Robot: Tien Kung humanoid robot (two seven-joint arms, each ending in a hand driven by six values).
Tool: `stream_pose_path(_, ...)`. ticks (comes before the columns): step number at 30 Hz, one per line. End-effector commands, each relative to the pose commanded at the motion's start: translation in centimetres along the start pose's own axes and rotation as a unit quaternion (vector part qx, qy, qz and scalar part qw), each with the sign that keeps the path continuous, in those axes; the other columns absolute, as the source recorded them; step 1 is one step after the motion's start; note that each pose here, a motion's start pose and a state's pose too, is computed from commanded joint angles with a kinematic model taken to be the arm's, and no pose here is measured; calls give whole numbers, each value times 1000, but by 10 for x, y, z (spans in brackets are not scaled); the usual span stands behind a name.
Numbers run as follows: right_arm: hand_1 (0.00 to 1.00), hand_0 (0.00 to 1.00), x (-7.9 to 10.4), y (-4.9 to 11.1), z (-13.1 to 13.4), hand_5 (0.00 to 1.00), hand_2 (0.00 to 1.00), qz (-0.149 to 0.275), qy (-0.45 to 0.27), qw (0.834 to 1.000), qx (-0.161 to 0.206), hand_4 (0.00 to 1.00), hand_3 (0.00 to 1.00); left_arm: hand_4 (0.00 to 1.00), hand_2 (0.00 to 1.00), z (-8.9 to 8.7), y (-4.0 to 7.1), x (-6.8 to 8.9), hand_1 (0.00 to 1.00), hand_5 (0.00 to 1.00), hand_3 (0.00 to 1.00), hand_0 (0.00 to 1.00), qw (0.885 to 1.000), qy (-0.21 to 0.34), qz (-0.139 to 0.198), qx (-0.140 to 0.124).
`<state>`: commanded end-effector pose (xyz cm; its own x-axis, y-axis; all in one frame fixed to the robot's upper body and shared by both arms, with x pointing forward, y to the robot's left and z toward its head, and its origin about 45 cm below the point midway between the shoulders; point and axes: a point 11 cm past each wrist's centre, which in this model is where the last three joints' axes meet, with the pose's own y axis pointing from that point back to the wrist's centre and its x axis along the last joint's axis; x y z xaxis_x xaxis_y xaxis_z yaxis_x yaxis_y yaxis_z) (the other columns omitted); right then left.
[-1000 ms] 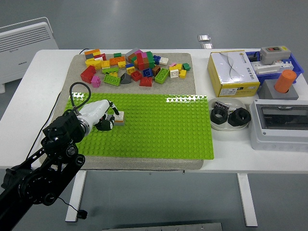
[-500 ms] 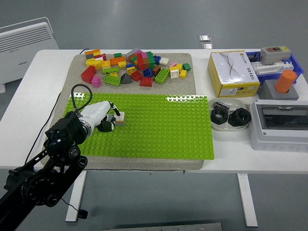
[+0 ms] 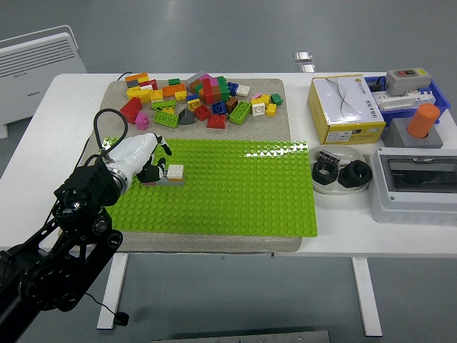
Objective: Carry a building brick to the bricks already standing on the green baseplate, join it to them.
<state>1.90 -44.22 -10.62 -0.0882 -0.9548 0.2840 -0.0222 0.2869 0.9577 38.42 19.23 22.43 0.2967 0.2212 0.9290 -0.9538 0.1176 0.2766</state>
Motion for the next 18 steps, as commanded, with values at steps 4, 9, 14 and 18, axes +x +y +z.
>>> stream_pose_path(4, 610, 615, -11, -1, 0, 998, 689, -11, 0, 1000, 0, 866, 699, 408, 77, 13, 15, 17, 12, 2, 578, 236, 999, -12, 44, -17)
stream_pose_path(9, 610, 615, -22, -1, -4, 998, 689, -22, -1, 1000, 7, 866, 699, 408, 77, 39, 37, 25, 12, 2, 578, 236, 995, 0, 77, -64)
stream_pose_path(14, 610, 611, -30, -1, -8, 998, 706, -32, -2, 999, 12, 864, 713, 400, 77, 54, 55, 41, 14, 2, 573, 237, 987, 19, 119, -109)
stream_pose_path(18, 610, 610, -29, 0, -12, 998, 711, -33, -5, 999, 17, 867, 709, 396, 75, 38, 56, 61, 13, 2, 573, 235, 981, 29, 159, -106)
